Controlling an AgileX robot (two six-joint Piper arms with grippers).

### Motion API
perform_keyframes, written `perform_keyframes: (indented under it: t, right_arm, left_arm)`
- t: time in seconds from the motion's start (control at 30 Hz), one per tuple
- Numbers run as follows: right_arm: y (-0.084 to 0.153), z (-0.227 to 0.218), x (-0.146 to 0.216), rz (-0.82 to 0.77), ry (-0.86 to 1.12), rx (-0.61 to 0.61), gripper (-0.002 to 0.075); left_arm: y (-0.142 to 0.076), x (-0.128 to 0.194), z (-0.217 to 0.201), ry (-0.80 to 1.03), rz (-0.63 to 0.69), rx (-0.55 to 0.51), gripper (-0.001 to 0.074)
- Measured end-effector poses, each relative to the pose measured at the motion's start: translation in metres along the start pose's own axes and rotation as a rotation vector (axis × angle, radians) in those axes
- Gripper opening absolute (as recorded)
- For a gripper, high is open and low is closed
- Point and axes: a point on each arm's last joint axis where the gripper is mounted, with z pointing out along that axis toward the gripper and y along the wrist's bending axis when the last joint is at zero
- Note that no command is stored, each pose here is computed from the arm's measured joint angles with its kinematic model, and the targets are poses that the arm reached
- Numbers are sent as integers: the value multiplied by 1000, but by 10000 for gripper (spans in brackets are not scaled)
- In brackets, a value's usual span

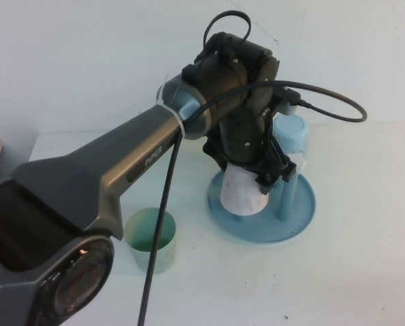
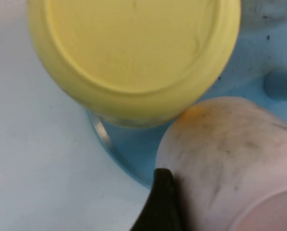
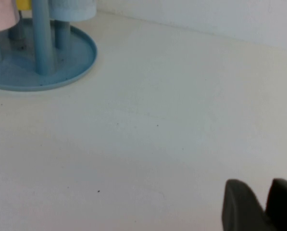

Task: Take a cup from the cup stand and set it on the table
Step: Pick up the cup from the rack, then hand over the cup

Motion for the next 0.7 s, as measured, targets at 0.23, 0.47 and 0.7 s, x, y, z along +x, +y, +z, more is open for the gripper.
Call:
perform_keyframes:
  t: [0.23, 0.47, 0.7]
  right_arm:
    - [0, 0, 0, 0, 0, 0, 127]
    - [0, 0, 0, 0, 0, 0, 127]
    - [-1, 0, 0, -22, 2, 10, 127]
  left_arm:
    - [0, -14, -42, -119, -5, 5, 582]
    - [-5, -18, -133, -352, -9, 54, 582]
    - [-12, -4, -186, -442, -13, 162, 582]
